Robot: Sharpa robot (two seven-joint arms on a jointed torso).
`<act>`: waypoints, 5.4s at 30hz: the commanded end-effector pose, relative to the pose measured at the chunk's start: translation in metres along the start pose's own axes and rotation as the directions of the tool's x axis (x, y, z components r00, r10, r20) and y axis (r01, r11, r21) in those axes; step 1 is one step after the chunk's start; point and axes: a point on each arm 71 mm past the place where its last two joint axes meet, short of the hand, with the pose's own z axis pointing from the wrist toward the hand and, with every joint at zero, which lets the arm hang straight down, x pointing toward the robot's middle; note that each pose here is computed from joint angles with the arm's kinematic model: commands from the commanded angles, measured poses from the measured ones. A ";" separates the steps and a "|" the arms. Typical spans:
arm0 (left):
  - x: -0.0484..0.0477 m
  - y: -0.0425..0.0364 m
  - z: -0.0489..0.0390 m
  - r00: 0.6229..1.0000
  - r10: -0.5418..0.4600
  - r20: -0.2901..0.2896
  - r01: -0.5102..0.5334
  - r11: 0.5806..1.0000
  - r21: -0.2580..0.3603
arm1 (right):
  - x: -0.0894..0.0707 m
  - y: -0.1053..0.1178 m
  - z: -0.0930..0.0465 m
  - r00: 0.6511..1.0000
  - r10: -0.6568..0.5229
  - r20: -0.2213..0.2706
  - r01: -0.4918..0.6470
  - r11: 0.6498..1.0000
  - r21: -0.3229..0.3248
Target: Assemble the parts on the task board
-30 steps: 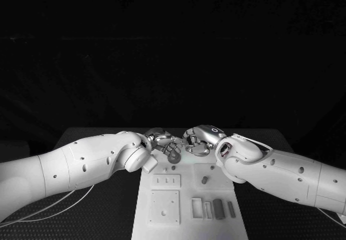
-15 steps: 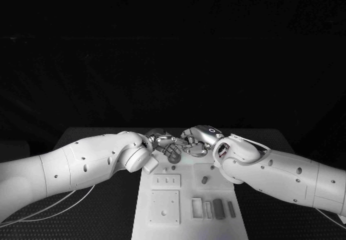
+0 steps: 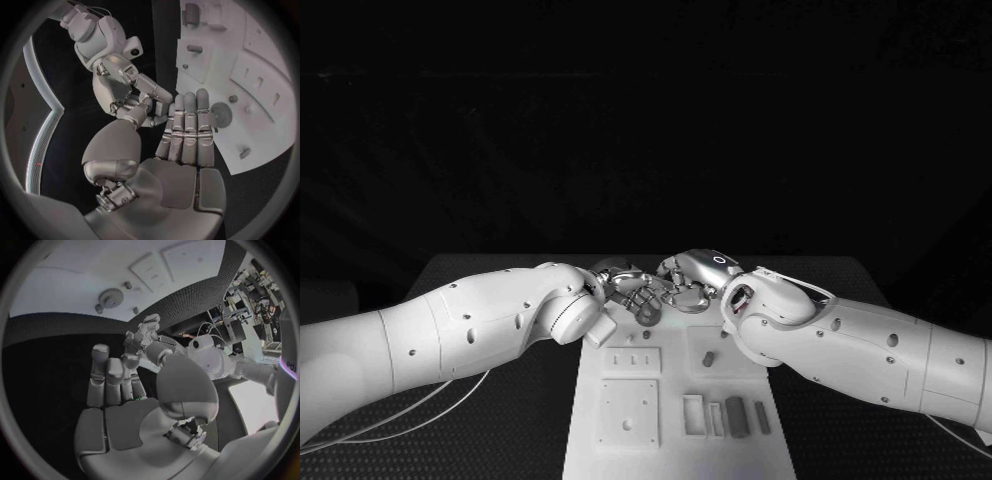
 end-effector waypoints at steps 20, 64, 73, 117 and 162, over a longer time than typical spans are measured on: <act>0.0007 -0.0051 0.0018 1.000 -0.024 0.007 0.024 0.999 0.025 | 0.004 0.007 0.001 1.000 -0.010 -0.028 0.010 1.000 -0.020; -0.0134 0.0114 -0.0077 0.991 0.123 0.053 -0.120 0.990 -0.071 | -0.008 -0.052 -0.019 0.997 0.069 0.014 -0.070 0.991 0.112; -0.0122 0.0313 -0.0182 0.956 0.294 0.020 -0.287 0.946 -0.149 | -0.030 -0.088 -0.025 0.992 0.097 0.079 -0.111 0.976 0.190; 0.0246 0.0693 -0.0165 0.879 0.466 -0.095 -0.472 0.831 -0.294 | -0.060 -0.113 -0.011 0.983 0.124 0.137 -0.155 0.957 0.244; 0.0310 0.0716 -0.0079 0.846 0.521 -0.109 -0.529 0.799 -0.286 | -0.058 -0.107 -0.009 0.983 0.137 0.120 -0.162 0.960 0.229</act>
